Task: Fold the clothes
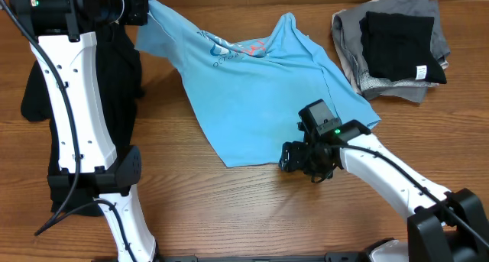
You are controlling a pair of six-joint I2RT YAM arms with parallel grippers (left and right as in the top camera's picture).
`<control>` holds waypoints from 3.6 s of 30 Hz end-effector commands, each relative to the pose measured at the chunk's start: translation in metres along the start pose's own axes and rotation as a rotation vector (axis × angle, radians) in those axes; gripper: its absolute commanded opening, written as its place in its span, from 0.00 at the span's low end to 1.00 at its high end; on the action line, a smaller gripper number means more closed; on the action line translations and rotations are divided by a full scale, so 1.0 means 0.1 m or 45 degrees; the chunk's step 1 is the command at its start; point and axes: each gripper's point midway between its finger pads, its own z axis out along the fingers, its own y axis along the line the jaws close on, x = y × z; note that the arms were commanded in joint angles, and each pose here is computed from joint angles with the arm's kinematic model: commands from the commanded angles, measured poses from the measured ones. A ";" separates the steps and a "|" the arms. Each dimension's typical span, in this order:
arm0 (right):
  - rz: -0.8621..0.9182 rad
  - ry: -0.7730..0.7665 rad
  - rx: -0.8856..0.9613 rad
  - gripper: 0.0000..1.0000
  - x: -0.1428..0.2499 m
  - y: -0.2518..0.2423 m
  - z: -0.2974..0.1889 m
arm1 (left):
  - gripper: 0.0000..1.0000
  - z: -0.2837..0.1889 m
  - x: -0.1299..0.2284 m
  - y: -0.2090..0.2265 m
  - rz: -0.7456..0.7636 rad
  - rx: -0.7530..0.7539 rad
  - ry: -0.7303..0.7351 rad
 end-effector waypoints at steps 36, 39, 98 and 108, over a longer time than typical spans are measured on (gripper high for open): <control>0.395 -0.392 0.245 0.04 -0.53 -0.58 -0.86 | 0.04 -0.34 -0.03 0.07 -0.012 -0.129 -0.064; 0.353 -0.357 0.196 0.04 -0.33 -0.48 -1.32 | 0.04 -0.52 0.01 0.07 -0.011 -0.164 -0.077; 0.167 -0.405 0.193 0.64 -1.95 -0.70 -1.20 | 0.73 1.27 1.34 0.61 -0.116 -0.249 0.421; 0.155 -0.404 0.145 0.83 -1.22 -0.50 -1.94 | 0.77 0.84 1.77 0.60 -0.195 -0.279 0.719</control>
